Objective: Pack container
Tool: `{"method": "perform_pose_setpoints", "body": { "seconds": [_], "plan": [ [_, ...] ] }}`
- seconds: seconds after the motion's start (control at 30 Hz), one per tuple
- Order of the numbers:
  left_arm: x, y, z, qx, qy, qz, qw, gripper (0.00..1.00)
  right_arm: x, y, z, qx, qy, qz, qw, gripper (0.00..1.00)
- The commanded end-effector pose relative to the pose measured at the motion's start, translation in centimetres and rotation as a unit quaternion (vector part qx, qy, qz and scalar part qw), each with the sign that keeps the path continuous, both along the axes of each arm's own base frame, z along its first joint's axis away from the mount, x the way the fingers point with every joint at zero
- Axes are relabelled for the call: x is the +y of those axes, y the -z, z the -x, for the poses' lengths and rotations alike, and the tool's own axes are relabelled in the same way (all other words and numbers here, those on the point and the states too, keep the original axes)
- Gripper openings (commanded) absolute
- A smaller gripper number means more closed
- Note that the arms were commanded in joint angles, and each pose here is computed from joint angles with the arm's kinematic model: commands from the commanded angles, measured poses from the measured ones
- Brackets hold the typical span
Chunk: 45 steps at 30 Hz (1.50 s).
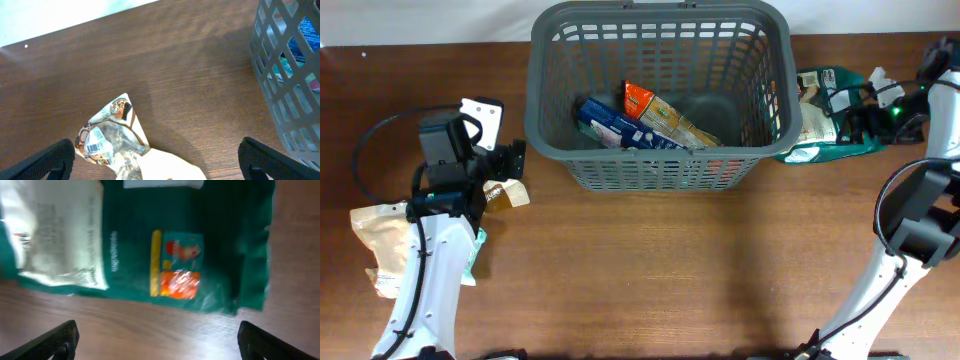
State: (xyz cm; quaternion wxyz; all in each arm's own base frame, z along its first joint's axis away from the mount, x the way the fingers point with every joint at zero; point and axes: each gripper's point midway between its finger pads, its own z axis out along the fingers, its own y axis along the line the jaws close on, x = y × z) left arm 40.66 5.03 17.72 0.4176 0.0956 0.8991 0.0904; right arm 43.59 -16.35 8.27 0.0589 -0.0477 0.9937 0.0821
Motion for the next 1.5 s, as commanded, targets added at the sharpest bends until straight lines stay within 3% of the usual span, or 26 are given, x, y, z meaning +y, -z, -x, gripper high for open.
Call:
{"method": "perform_pose_setpoints", "body": {
  "seconds": [0.0, 0.2, 0.5, 0.9, 1.17, 1.2, 1.23, 1.27, 1.3, 1.47],
  "plan": [
    [0.1, 0.6, 0.0, 0.008, 0.004, -0.003, 1.000, 0.99, -0.9, 1.0, -0.4, -0.003, -0.038, 0.033, 0.999, 0.99],
    [0.1, 0.6, 0.0, 0.008, 0.004, -0.003, 1.000, 0.99, -1.5, 1.6, -1.8, -0.031, -0.037, 0.047, 0.998, 0.99],
    [0.1, 0.6, 0.0, 0.008, 0.004, -0.003, 1.000, 0.99, -1.2, 5.1, -1.2, -0.021, -0.049, 0.042, 0.998, 0.99],
    [0.0, 1.0, 0.4, 0.020, 0.004, -0.001, 1.000, 0.99, 0.4, 8.8, -5.1, -0.085, 0.020, 0.058, 0.994, 0.99],
    [0.0, 1.5, 0.8, 0.033, 0.004, 0.001, 0.999, 0.99, 1.4, 11.1, -3.8, -0.068, 0.022, 0.050, 0.996, 0.99],
    [0.0, 1.5, 0.8, 0.032, 0.004, 0.001, 0.999, 0.99, 1.4, 11.1, -3.8, -0.068, 0.022, 0.050, 0.996, 0.93],
    [0.0, 1.5, 0.8, 0.033, 0.004, 0.001, 0.999, 0.99, 1.4, 11.1, -3.8, -0.069, 0.022, 0.050, 0.996, 0.80],
    [0.0, 1.5, 0.8, 0.033, 0.004, 0.001, 0.999, 0.99, 1.3, 11.1, -3.9, -0.071, 0.022, 0.051, 0.996, 0.38],
    [0.0, 1.5, 0.8, 0.033, 0.004, 0.001, 0.999, 0.99, 1.3, 11.1, -4.0, -0.072, 0.023, 0.052, 0.996, 0.04],
    [0.0, 1.6, 0.9, 0.035, 0.004, 0.001, 0.999, 0.99, 2.1, 11.1, -3.6, -0.068, 0.022, 0.026, 0.997, 0.04]
  ]
}}
